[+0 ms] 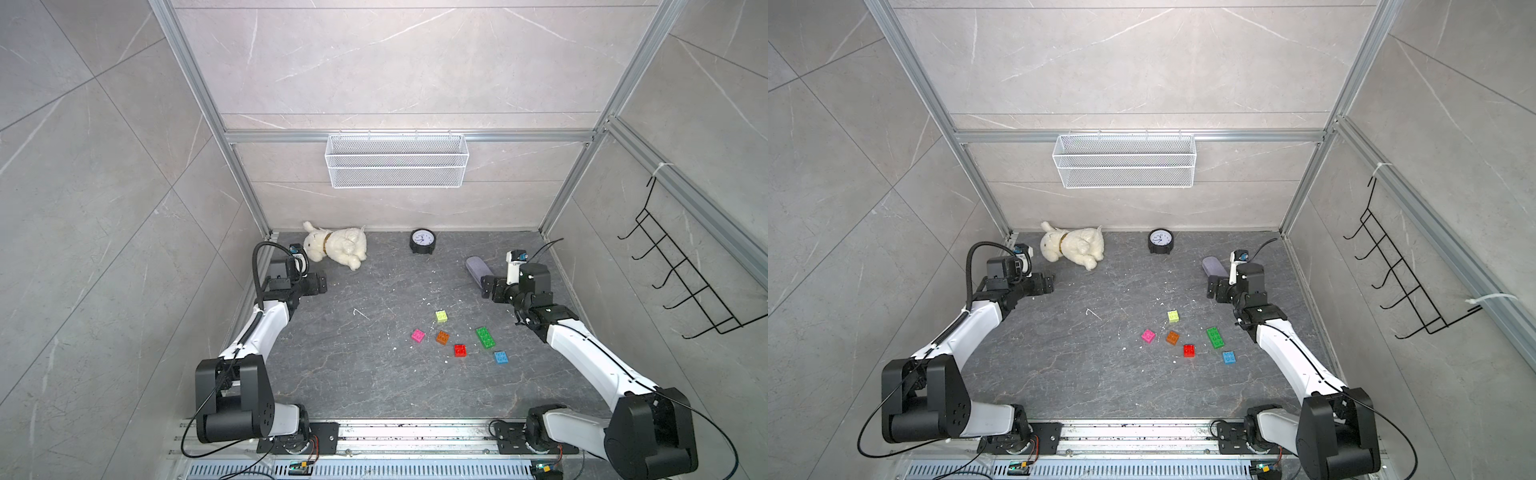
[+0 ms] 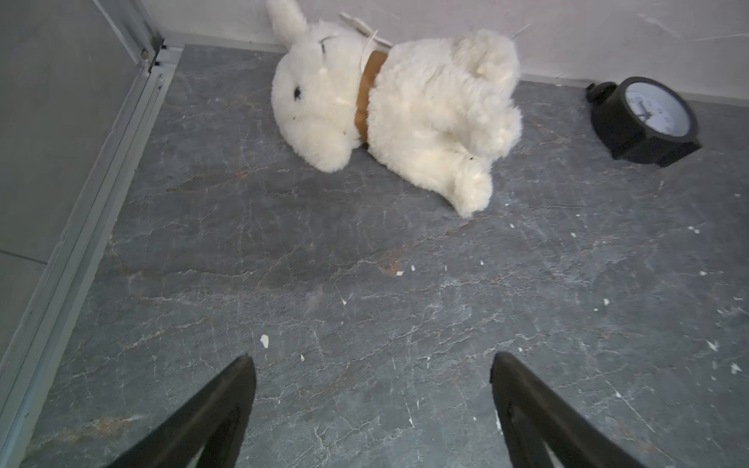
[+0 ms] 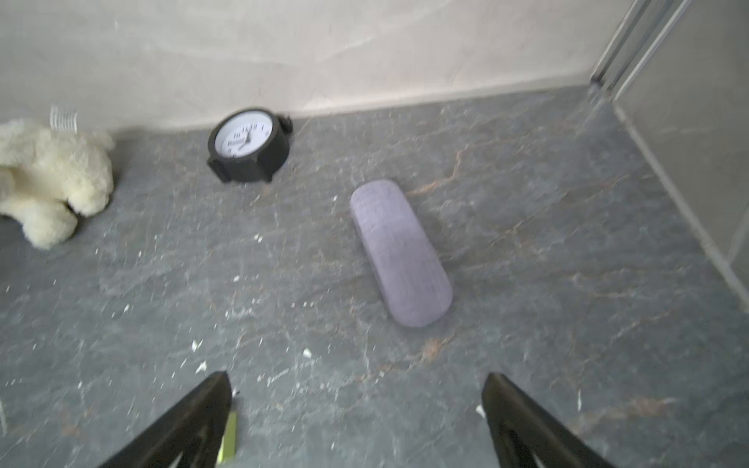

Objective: Assemble the letter y with lego
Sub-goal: Pick up the lego brick from the center of the board, then place the lego brick at the center of the board, then pick up the lego brick from the center of the board.

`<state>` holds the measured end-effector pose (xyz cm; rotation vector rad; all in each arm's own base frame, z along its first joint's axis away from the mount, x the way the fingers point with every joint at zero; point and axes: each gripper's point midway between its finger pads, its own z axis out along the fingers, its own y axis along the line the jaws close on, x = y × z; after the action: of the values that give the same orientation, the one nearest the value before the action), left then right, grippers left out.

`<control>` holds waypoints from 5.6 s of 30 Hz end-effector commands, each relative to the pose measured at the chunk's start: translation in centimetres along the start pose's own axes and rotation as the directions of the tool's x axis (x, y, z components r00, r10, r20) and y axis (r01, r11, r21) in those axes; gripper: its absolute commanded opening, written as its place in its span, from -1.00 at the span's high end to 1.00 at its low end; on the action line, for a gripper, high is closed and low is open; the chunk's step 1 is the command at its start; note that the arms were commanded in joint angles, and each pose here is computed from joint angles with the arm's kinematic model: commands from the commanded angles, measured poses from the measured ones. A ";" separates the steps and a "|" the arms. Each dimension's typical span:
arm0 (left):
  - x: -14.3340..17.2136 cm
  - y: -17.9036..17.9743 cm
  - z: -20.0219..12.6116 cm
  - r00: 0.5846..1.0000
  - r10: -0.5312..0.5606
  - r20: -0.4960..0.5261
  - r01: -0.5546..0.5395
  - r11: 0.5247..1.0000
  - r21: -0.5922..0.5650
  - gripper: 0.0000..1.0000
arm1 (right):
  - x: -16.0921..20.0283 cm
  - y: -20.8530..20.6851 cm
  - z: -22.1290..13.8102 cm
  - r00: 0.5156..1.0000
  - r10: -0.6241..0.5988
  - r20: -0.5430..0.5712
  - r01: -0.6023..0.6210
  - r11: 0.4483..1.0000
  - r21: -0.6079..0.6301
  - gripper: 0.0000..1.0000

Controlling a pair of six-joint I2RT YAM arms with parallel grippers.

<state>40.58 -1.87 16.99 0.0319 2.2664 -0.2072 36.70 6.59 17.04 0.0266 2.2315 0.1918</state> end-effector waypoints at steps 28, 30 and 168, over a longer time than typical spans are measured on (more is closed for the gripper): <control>9.0 -5.1 -1.3 0.977 -0.037 -0.210 0.080 0.976 0.200 -0.83 | 16.2 13.0 1.5 0.782 0.234 -0.577 -0.156 0.971 0.183 -0.26; 9.1 -5.1 -1.4 0.977 -0.037 -0.210 0.081 0.976 0.203 -0.83 | 16.4 13.0 1.9 0.781 0.244 -0.575 -0.165 0.968 0.187 -0.26; 10.7 -6.4 -1.3 0.967 -0.108 -0.231 0.178 0.934 0.309 -0.84 | 20.5 7.5 -0.1 0.668 0.018 -0.744 0.108 0.987 0.121 -0.07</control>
<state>31.95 -8.26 10.08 0.0603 2.4440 -0.6628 23.66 15.69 2.92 -0.0085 3.0604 -0.0274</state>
